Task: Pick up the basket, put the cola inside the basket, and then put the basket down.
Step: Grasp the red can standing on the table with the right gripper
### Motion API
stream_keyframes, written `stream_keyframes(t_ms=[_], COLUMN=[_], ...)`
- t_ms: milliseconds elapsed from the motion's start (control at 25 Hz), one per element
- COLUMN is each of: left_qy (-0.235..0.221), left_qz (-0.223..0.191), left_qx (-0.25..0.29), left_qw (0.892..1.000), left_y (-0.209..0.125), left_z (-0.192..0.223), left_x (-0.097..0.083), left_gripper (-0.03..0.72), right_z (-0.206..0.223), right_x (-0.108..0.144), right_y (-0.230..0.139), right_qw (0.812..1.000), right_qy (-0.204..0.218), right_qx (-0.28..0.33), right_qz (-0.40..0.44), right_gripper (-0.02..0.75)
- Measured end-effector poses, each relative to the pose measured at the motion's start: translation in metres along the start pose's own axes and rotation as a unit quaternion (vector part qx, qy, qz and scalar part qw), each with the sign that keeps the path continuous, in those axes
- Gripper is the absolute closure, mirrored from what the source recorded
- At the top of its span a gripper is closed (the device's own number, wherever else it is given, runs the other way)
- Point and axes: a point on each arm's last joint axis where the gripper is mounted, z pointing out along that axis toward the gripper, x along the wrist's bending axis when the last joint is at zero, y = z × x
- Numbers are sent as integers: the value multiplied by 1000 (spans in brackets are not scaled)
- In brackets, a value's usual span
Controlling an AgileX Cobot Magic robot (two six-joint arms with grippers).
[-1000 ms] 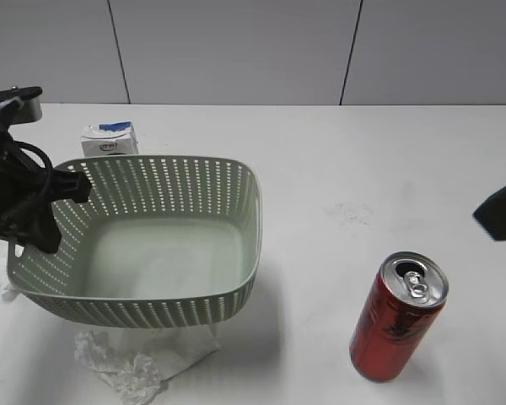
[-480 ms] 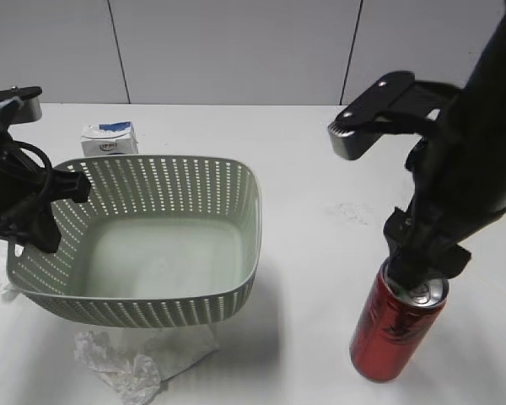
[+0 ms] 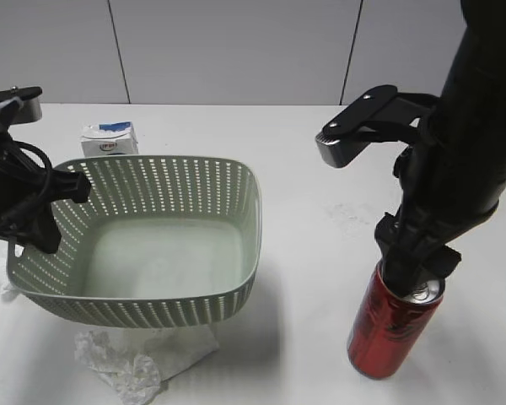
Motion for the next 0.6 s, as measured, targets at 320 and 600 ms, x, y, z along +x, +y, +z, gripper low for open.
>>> stream_keyframes(t_ms=[320, 600], left_qy=[-1, -6], left_qz=[-1, -5], left_qx=[0, 1], left_qw=[1000, 1000], left_y=[0, 0], left_z=[0, 0], left_x=[0, -1], left_gripper=[692, 692], right_z=[-72, -143], right_x=[-2, 6], right_y=[-15, -66], right_qw=[990, 954], right_qy=[-44, -77], right_qx=[-134, -289], right_qz=[-1, 5], right_gripper=[155, 155])
